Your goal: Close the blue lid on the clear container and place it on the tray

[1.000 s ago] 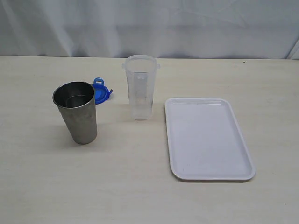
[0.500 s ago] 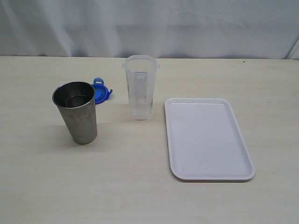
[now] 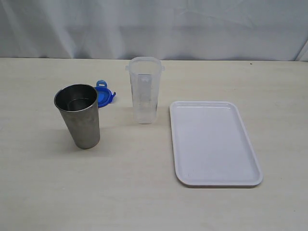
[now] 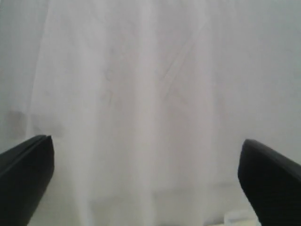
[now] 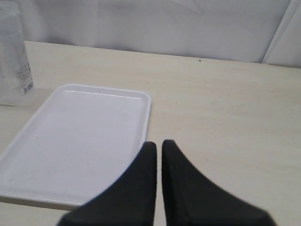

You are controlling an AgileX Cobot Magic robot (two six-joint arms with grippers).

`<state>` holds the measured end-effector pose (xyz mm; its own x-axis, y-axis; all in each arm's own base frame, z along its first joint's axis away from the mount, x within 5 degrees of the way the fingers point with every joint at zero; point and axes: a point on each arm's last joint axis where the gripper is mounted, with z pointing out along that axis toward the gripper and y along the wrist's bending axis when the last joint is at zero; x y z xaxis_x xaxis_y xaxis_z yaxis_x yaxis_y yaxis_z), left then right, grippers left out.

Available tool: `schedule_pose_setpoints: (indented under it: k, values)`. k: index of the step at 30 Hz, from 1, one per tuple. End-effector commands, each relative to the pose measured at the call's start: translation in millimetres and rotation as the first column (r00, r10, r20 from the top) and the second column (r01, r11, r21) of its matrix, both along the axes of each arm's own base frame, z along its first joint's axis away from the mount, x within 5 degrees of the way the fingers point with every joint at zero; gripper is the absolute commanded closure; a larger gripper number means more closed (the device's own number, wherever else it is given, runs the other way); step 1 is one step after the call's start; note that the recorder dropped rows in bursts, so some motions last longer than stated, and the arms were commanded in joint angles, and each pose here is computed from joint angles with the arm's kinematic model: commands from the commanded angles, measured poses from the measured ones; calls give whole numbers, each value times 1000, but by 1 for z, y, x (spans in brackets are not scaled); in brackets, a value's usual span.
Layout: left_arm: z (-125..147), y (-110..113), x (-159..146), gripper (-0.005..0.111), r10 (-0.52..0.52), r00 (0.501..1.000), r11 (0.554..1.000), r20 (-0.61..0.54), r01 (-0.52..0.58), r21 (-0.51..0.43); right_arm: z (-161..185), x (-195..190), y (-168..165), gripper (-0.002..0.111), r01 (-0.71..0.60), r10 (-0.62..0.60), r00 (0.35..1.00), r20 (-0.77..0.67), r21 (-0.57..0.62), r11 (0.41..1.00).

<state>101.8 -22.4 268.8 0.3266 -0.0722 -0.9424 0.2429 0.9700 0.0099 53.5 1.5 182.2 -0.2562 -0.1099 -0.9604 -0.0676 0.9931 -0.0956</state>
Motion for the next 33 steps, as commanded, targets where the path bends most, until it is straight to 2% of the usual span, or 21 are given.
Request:
schedule_pose_setpoints:
  k: [1, 5, 8, 18, 24, 33]
  values:
    - [-11, -11, 16, 2, -89, 992, 994, -91, 95, 63, 0, 0, 0, 104, 3, -3, 1000, 12, 1, 1000]
    - [-32, -20, 32, 2, -148, 961, 974, -232, 183, 136, 0, 0, 0, 104, 3, -3, 1000, 12, 1, 1000]
    - [-45, -23, 44, 2, -177, 939, 967, -296, 222, 124, 0, 0, 0, 104, 3, -3, 1000, 12, 1, 1000]
    - [-83, -32, 71, 2, -250, 886, 943, -391, 315, 110, 0, 0, 0, 104, 3, -3, 1000, 12, 1, 1000]
    - [-107, -35, 80, 2, -249, 860, 926, -446, 346, 149, 0, 0, 0, 104, 3, -3, 1000, 12, 1, 1000]
    - [-136, -37, 98, 2, -255, 813, 914, -523, 379, 143, 0, 0, 0, 104, 3, -3, 1000, 12, 1, 1000]
